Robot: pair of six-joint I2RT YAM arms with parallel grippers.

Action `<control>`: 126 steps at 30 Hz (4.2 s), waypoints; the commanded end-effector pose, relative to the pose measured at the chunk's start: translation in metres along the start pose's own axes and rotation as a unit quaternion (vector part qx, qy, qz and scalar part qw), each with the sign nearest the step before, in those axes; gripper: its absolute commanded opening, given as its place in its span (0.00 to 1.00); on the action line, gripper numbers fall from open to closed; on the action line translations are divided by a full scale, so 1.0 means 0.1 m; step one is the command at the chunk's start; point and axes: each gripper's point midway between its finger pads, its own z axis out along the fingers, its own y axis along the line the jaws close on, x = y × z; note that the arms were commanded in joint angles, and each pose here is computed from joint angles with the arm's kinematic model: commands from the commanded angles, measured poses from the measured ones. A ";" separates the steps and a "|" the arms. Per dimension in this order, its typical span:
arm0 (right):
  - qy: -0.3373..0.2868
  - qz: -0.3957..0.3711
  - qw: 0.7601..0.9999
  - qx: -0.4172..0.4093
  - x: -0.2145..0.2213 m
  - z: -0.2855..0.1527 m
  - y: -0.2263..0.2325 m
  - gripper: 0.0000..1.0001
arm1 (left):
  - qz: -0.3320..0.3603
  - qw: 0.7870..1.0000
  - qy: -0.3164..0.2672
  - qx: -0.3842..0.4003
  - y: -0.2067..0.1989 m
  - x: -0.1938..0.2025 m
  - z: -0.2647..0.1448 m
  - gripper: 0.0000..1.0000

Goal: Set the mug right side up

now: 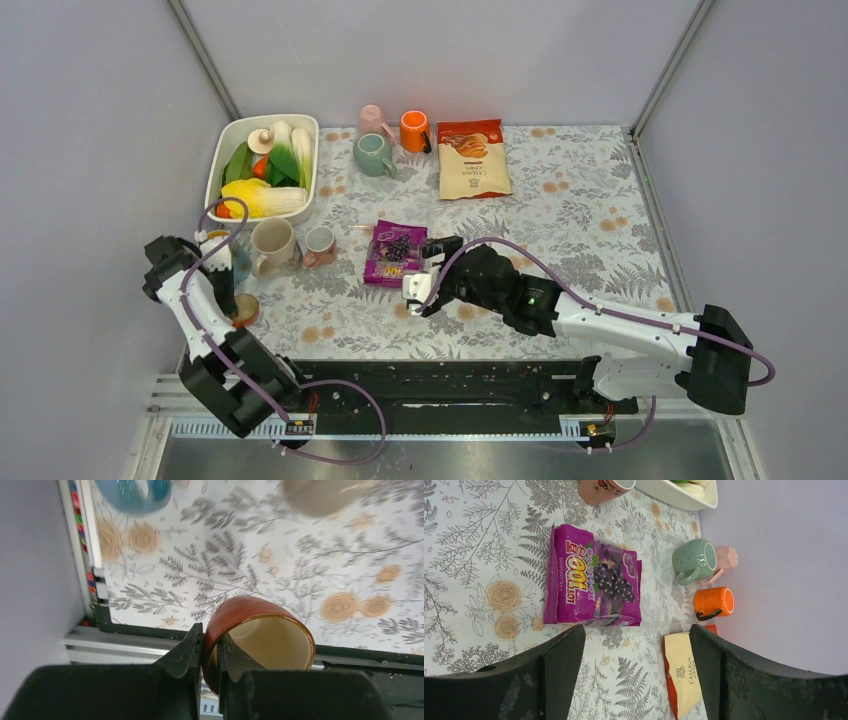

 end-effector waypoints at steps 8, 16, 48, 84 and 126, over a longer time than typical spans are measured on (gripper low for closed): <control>-0.050 0.030 0.998 0.020 -0.22 -0.02 -0.10 0.85 | -0.008 0.998 -0.034 -0.060 0.76 0.18 0.57 0.00; -0.047 0.031 0.998 0.019 -0.20 0.01 -0.08 0.85 | -0.029 0.998 -0.035 -0.032 0.92 0.33 0.69 0.09; 0.071 0.423 0.893 0.133 0.81 -0.05 -0.93 0.99 | 0.321 0.926 -0.154 0.123 -1.28 -1.47 -1.02 0.83; 0.150 0.397 0.896 0.132 1.31 -0.48 -0.37 1.00 | 0.853 0.479 -0.101 -0.178 -3.40 -3.87 1.73 0.49; -0.134 0.615 0.773 0.080 0.92 0.80 -1.48 1.00 | 0.291 0.858 -0.381 0.186 -3.72 -3.62 -0.67 0.00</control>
